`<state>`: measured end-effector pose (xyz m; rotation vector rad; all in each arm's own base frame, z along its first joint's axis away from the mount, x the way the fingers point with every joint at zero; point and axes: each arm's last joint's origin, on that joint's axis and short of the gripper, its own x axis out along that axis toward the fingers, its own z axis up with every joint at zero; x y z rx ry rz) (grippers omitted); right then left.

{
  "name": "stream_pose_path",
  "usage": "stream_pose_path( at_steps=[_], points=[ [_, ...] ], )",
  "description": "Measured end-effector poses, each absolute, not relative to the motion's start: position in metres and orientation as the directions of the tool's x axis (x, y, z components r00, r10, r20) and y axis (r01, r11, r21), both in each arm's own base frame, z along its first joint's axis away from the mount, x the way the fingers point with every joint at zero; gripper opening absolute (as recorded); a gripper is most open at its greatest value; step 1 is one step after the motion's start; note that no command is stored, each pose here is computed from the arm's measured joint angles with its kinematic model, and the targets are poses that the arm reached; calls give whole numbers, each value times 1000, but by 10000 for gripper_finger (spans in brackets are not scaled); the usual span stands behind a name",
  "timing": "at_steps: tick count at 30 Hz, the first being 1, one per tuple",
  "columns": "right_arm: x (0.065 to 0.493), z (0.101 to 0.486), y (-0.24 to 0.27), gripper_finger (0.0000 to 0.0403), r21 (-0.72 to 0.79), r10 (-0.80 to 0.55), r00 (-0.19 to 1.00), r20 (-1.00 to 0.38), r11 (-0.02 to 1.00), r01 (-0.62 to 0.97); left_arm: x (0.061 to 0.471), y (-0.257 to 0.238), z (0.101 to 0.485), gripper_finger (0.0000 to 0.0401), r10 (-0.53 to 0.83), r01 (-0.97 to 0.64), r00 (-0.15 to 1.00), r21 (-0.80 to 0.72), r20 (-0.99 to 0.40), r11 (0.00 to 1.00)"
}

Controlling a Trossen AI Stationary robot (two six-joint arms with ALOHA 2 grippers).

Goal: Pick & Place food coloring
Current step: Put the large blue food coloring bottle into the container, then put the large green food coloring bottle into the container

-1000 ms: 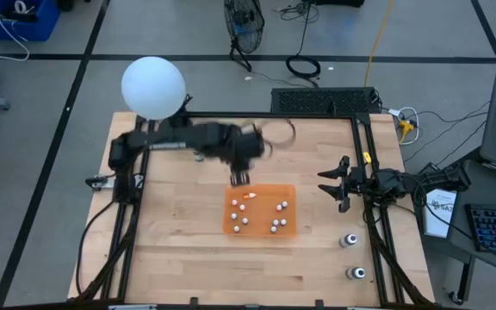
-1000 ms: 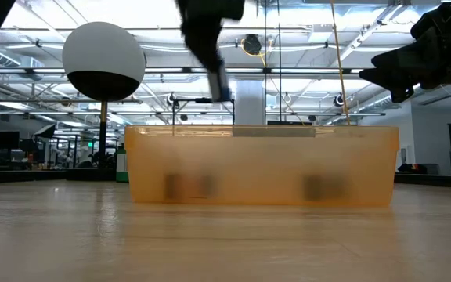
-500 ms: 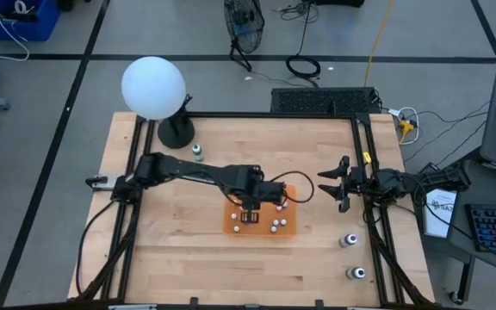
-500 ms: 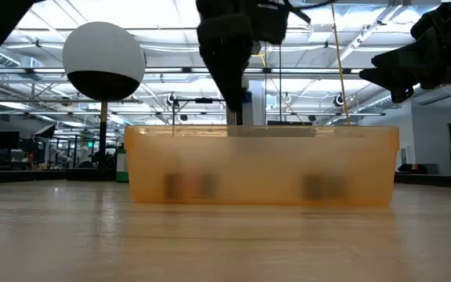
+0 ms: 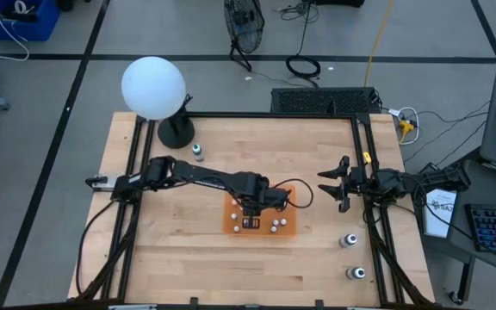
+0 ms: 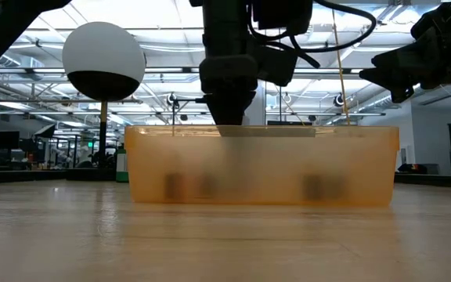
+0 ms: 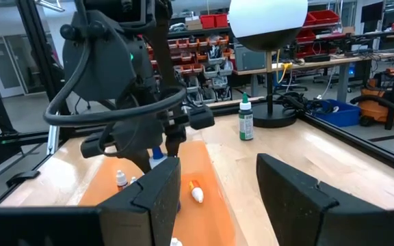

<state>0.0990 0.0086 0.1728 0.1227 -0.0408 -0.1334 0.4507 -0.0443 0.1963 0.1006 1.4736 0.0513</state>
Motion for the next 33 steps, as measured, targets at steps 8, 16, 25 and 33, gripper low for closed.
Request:
stream_pose_path(
  at_steps=[8,16,25,33],
  points=[
    [99,173,9,183,125,-135,990,32,984,130,449,-42,202,239,98,-8,91,98,-991,995],
    [99,173,9,183,125,-135,990,32,984,130,425,-34,260,340,262,-117,146,246,-954,962],
    [99,173,9,183,125,-135,990,32,984,130,361,8,293,315,414,-386,-39,396,-909,833],
    [99,173,9,183,125,-135,990,32,984,130,285,78,284,276,286,-624,-4,226,-958,748]
  ],
)
